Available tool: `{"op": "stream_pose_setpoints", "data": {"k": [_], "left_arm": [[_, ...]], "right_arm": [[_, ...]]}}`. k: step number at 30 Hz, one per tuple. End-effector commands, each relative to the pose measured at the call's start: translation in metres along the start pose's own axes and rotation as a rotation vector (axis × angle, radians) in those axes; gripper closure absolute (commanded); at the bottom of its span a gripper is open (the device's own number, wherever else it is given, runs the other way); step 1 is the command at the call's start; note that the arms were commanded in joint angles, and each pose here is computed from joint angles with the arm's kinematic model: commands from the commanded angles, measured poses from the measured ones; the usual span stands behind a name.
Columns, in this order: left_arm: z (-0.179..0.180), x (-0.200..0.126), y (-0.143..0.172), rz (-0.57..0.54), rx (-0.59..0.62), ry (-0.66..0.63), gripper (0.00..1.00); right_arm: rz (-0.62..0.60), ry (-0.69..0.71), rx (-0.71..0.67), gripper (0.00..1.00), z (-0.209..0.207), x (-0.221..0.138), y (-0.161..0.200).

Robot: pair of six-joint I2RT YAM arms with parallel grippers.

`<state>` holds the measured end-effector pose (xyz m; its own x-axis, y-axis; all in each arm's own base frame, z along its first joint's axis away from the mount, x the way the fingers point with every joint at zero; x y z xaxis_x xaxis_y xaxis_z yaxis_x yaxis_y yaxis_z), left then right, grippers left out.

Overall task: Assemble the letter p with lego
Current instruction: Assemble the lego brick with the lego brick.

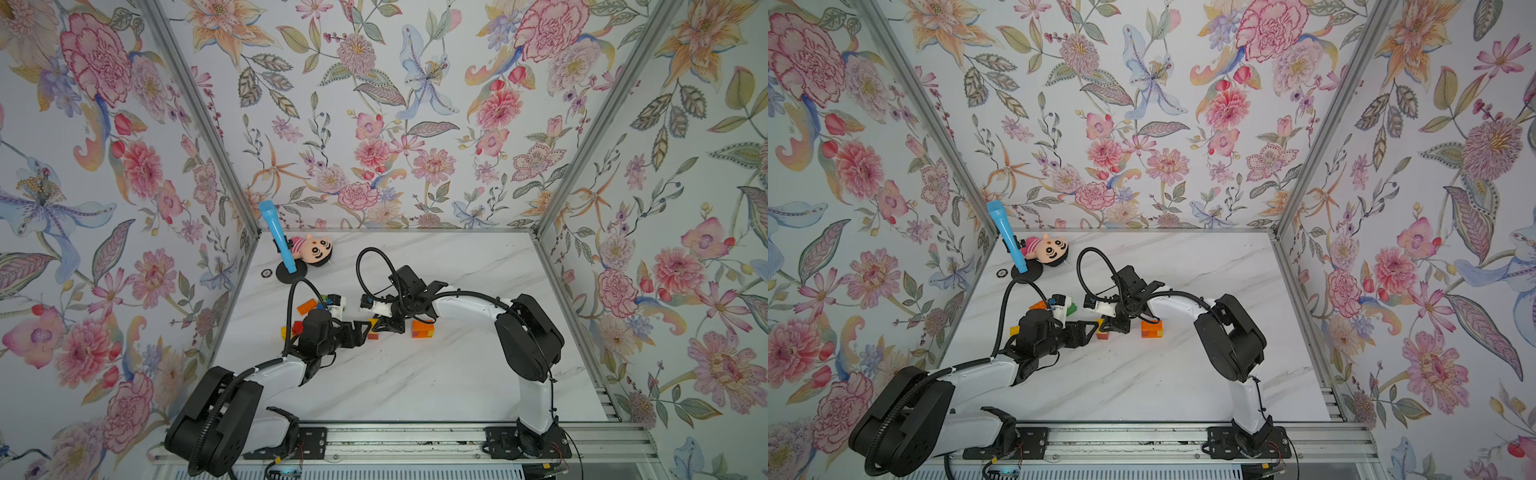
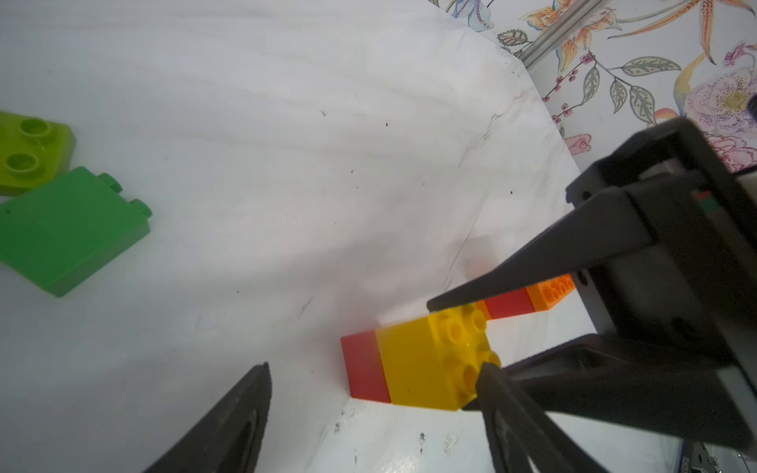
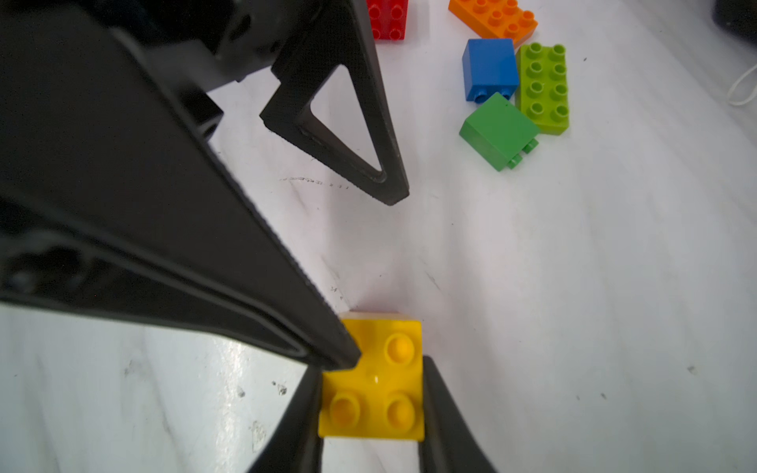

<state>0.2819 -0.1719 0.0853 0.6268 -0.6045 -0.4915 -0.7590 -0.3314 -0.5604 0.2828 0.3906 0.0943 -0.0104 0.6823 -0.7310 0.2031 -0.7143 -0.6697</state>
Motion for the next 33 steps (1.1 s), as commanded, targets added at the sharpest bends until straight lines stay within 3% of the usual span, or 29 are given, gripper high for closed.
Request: {"op": "stream_pose_setpoints", "data": {"k": [1,9,14,25,33], "left_arm": [[-0.006,0.008,0.001,0.009,-0.013,0.028,0.25],[0.006,0.014,0.019,0.049,-0.026,-0.015,0.5],[0.012,0.017,0.032,0.074,-0.031,-0.034,0.6],[0.028,0.015,0.05,0.101,-0.027,-0.097,0.7],[0.037,0.012,0.065,0.125,-0.014,-0.141,0.71]], "right_arm": [[0.101,-0.06,0.059,0.88,0.015,0.02,0.032],[0.111,-0.055,0.075,0.89,0.014,0.024,0.034],[0.106,-0.051,0.077,0.87,0.014,0.027,0.031],[0.104,-0.059,0.112,0.86,0.013,0.032,0.035],[0.102,-0.058,0.116,0.85,0.015,0.032,0.036]]}}
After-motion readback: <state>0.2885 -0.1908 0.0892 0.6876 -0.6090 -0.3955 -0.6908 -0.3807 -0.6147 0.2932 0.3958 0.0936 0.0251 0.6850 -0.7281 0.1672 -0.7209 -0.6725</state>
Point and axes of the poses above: each gripper's point midway between its finger pads, its own x axis out along the fingers, its own z axis along the line the jaws close on, y = z × x, the point moved 2 cm from there along -x, back along the fingers, and after that the axes turned 11 degrees about -x, right-handed, at the moved point
